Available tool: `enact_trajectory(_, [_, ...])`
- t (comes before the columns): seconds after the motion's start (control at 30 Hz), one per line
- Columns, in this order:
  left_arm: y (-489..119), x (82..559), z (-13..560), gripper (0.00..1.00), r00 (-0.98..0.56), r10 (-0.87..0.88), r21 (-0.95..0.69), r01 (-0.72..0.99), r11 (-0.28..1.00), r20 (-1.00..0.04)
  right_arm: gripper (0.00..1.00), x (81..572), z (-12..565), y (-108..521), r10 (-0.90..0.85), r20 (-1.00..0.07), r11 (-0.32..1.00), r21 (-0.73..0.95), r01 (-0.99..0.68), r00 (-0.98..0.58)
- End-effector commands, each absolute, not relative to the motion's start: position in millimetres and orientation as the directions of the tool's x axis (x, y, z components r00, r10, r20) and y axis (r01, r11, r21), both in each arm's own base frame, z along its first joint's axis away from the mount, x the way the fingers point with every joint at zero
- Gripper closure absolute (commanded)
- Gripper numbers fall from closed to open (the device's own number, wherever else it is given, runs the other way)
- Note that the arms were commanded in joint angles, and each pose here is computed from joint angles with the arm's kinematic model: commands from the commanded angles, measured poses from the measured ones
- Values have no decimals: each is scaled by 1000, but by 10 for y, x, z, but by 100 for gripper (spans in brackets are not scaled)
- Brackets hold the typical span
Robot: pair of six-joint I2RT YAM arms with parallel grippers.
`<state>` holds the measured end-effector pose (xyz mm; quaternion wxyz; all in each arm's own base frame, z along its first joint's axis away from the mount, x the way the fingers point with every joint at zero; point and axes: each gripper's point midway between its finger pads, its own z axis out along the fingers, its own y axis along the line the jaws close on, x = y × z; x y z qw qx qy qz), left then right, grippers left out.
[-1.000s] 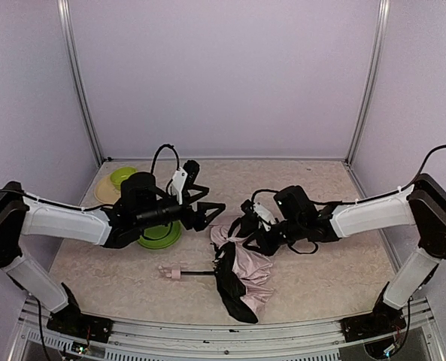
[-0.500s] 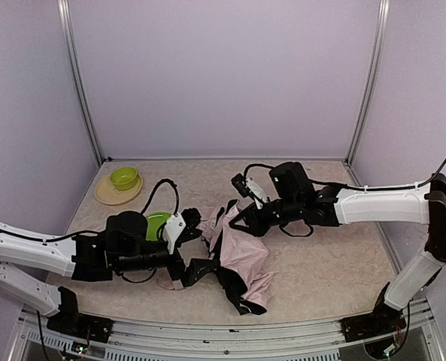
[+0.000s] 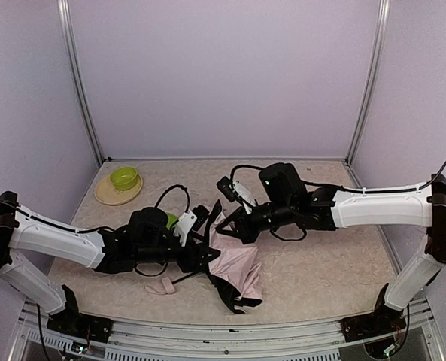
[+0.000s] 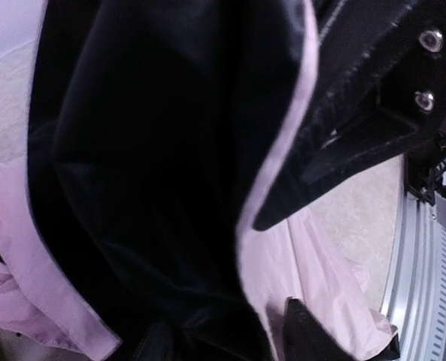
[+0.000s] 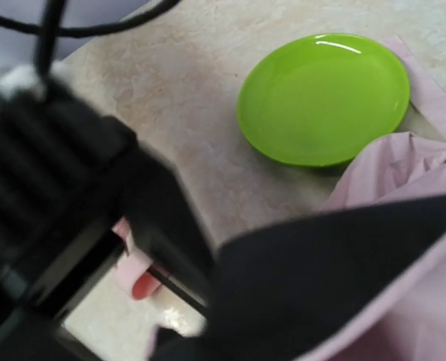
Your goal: Put away the umbrella
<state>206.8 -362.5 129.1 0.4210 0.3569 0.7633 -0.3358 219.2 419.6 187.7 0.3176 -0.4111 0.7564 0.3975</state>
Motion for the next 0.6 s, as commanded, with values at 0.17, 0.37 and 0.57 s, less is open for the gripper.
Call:
enact_trajectory(0.17, [-3778,2107,1631,100,-238,213,-133,900,414,-948,51,2315,2036,3721,-364,-823,420,274,-865,-437])
enact_trajectory(0.37, [-3709,2160,1695,100,-189,224,-77,899,431,-956,46,2377,1695,3016,-257,-806,549,332,-767,-533])
enact_trajectory(0.57, [-3711,2138,1802,100,-118,225,-14,910,414,-967,53,2337,1175,2959,-155,-719,534,516,-669,-678])
